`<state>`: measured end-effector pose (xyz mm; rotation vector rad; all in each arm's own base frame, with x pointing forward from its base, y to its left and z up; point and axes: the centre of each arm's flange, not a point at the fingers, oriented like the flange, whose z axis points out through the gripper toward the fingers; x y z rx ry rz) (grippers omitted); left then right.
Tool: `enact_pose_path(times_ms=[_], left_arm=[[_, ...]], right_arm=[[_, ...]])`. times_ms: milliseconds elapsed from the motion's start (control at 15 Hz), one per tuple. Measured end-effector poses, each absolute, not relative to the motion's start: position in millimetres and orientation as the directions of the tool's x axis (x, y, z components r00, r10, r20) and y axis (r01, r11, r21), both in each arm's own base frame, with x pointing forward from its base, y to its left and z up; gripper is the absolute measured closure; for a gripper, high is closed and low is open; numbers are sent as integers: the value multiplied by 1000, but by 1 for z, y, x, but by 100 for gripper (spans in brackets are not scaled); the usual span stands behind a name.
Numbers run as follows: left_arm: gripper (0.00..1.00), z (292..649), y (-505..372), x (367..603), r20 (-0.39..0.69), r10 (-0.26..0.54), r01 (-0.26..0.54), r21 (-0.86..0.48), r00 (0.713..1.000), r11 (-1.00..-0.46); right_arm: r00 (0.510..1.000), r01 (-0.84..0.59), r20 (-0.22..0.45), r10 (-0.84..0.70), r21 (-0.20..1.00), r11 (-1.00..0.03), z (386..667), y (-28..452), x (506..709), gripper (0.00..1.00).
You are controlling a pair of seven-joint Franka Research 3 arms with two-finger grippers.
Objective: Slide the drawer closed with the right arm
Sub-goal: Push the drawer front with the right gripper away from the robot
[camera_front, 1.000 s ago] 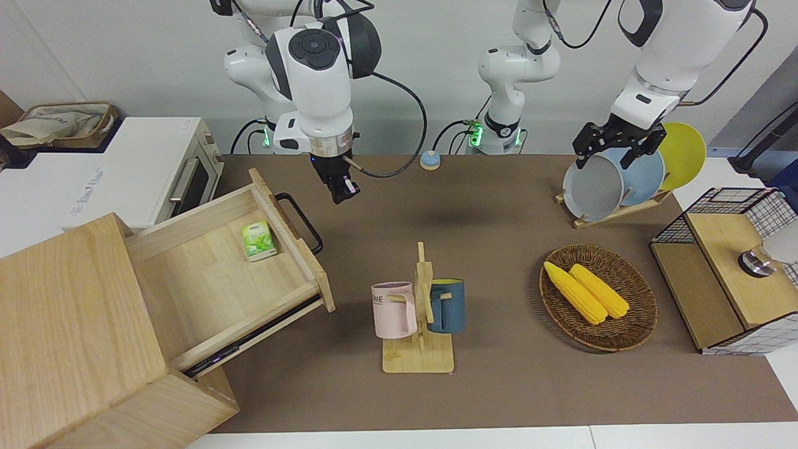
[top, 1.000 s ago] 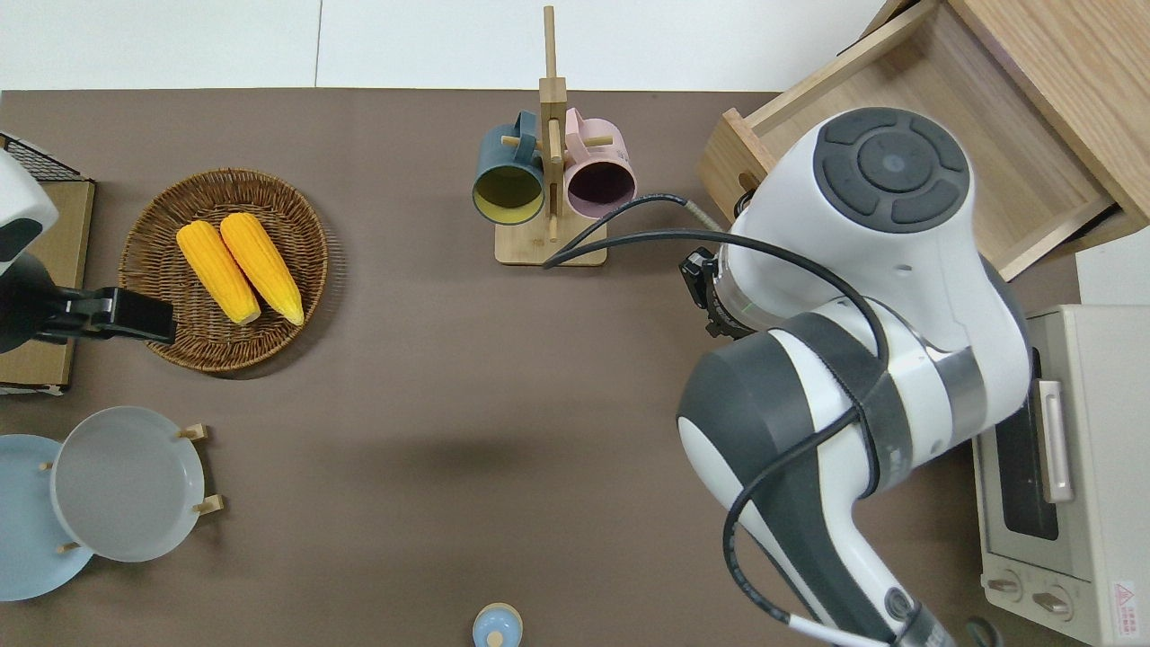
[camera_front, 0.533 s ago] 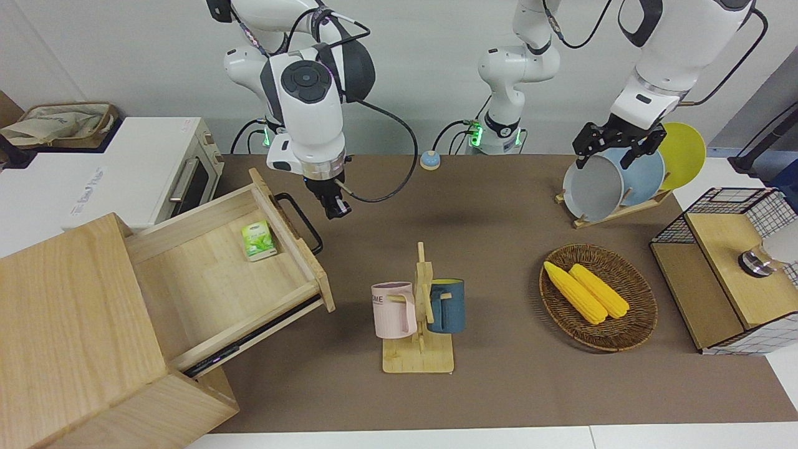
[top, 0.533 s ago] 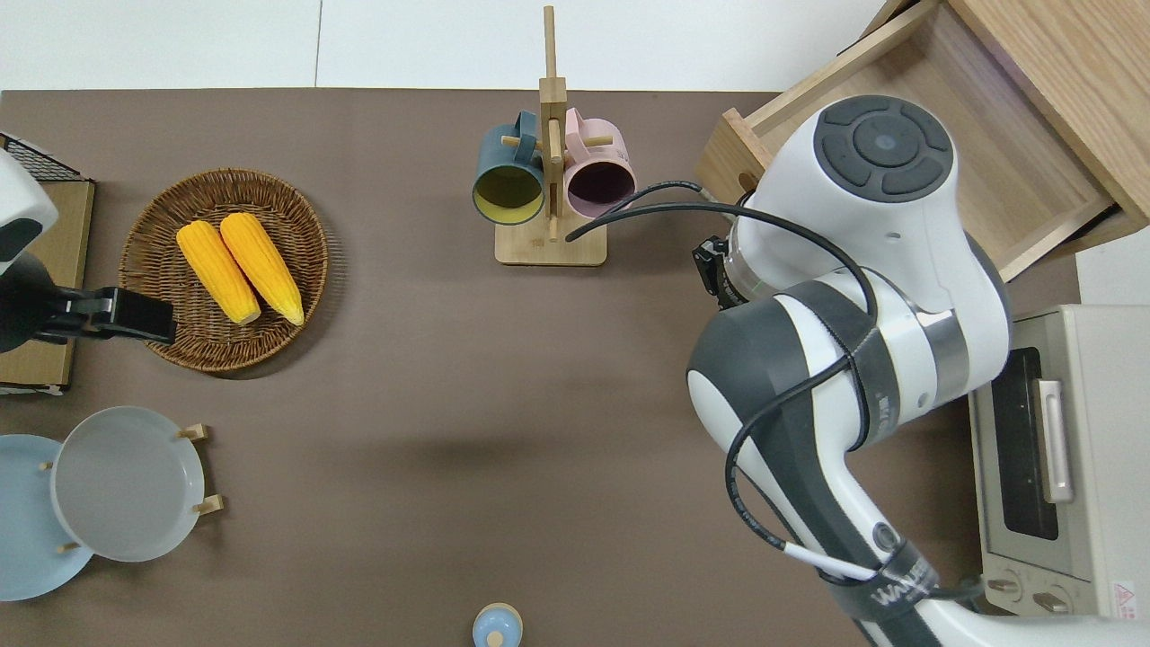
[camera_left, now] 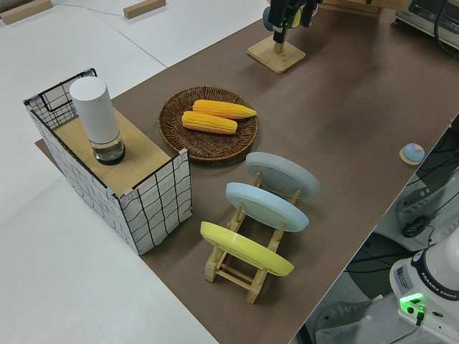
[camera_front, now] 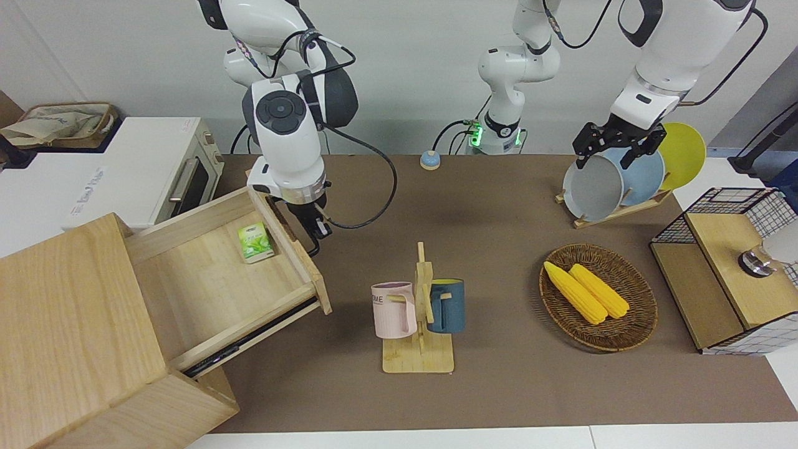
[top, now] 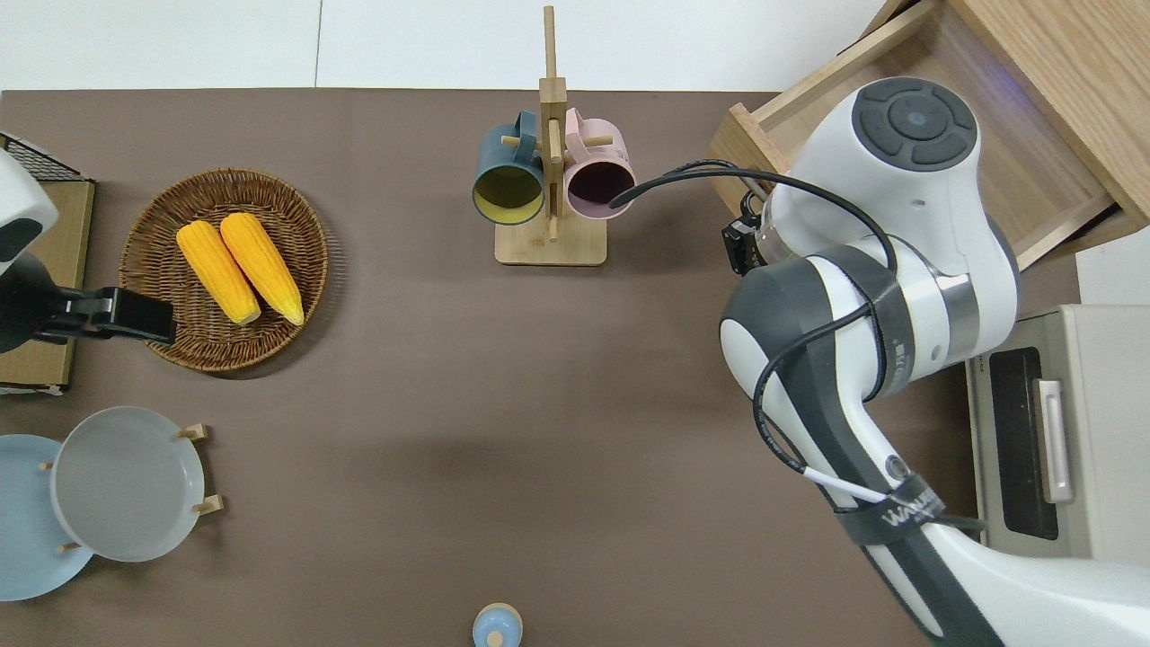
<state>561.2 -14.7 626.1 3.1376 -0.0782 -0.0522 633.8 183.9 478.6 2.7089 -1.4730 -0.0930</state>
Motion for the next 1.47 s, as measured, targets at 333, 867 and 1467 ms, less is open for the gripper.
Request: enact_pose_path(times_ms=[333,867,1467], left_arm=[[0,626,-15,561,-33,-50,-50,3,998,-999],[0,626,-15,561,-33,-50,-50,3,998,-999],[0,626,-15,561,-33,-50,-50,3,998,-999]], right_arm=[[553,-832,-9,-833,43,-553,473,165,648,99],[551,-834,44,-833,-8,-552,480,129,672,99],[548,-834,59,-835,-38,-550,490,59,691,99]])
